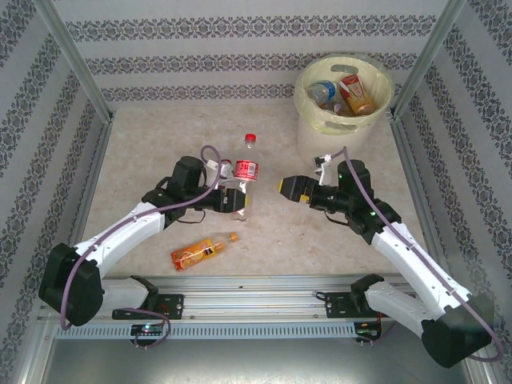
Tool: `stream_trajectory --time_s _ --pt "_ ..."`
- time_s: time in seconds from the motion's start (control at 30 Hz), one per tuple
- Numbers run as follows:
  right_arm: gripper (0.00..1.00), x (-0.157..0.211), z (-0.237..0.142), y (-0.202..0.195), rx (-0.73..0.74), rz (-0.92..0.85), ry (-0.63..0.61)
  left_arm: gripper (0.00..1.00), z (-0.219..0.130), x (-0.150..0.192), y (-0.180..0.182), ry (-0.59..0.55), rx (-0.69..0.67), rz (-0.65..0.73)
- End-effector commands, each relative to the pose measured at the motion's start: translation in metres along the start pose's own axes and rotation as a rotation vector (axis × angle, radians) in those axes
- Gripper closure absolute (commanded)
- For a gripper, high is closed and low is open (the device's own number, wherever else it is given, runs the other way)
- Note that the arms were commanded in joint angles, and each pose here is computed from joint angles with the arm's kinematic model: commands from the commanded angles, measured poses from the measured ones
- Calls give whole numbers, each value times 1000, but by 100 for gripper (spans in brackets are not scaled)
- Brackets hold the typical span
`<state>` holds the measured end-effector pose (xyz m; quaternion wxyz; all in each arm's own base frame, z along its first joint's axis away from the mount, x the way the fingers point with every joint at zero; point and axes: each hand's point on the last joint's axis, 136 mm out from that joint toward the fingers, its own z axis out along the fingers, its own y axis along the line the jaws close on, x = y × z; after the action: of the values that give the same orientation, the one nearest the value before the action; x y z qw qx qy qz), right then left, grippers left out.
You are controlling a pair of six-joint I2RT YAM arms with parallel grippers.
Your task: Put the plastic bottles in the bin
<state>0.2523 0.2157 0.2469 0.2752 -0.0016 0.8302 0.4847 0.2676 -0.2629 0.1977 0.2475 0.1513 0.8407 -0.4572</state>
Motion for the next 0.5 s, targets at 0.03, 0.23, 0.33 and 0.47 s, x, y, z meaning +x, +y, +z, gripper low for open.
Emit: stream_trajectory --time_s 0.03,0.23,0.33,0.47 --pt "2 -18 6 33 -77 -57 -40 47 -1 -13 -49 -58 209 69" --pt "4 -20 20 42 -97 -65 -32 47 4 -14 -65 -62 268 79" --pt "5 -21 26 43 -93 -64 -25 46 10 -10 -75 -49 291 95" --pt "7 -22 31 46 -96 -71 -22 46 20 -5 -83 -27 307 104"
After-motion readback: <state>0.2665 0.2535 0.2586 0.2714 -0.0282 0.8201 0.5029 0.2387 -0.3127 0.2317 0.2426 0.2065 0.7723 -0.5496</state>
